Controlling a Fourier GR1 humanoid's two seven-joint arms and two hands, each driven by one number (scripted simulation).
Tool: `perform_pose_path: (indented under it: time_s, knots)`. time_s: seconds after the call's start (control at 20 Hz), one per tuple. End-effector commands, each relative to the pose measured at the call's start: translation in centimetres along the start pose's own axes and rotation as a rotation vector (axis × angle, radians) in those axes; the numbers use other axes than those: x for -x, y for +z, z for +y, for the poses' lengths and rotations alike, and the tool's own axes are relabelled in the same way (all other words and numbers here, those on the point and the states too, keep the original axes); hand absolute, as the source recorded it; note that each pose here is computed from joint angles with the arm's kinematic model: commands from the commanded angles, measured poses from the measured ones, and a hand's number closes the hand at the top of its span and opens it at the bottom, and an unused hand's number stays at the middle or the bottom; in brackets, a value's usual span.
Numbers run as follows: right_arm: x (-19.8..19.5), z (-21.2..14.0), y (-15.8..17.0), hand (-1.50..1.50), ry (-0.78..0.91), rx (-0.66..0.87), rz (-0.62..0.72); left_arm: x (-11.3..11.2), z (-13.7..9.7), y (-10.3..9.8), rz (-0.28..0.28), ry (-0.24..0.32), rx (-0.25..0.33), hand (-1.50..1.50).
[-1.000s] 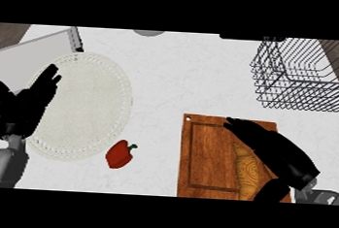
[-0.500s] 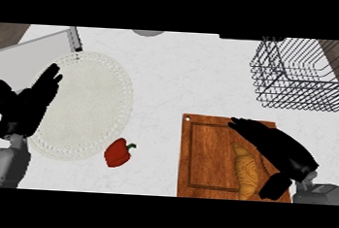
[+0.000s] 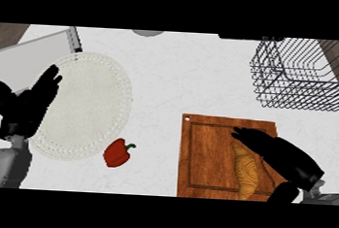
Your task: Pick the croissant from the cutting board and place it in the basket
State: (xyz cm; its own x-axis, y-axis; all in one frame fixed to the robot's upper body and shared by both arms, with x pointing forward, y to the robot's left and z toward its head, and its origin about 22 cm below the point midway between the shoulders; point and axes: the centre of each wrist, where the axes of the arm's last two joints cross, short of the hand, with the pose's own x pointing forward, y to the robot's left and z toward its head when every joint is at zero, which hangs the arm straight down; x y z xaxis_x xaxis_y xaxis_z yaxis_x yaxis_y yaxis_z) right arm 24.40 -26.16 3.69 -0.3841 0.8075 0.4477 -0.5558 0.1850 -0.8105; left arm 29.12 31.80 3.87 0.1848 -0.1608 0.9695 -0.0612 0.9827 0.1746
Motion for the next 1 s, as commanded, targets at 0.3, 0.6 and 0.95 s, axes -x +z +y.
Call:
perform_pose_path:
  time_s: [0.3, 0.6, 0.95]
  knots:
    - [-2.2, 2.7, -0.7, -1.50, 0.062, 0.025, 0.017, -0.7, -0.5, -0.8, 0.005, -0.018, -0.009, 0.00]
    - [0.4, 3.3, -0.6, -1.50, 0.098, 0.005, 0.058, -0.8, -0.7, -0.3, 0.008, -0.014, 0.011, 0.00]
    - [1.6, 4.8, -3.5, 1.50, 0.224, -0.071, 0.037, 0.2, -1.5, 0.8, -0.001, -0.014, 0.000, 0.00]
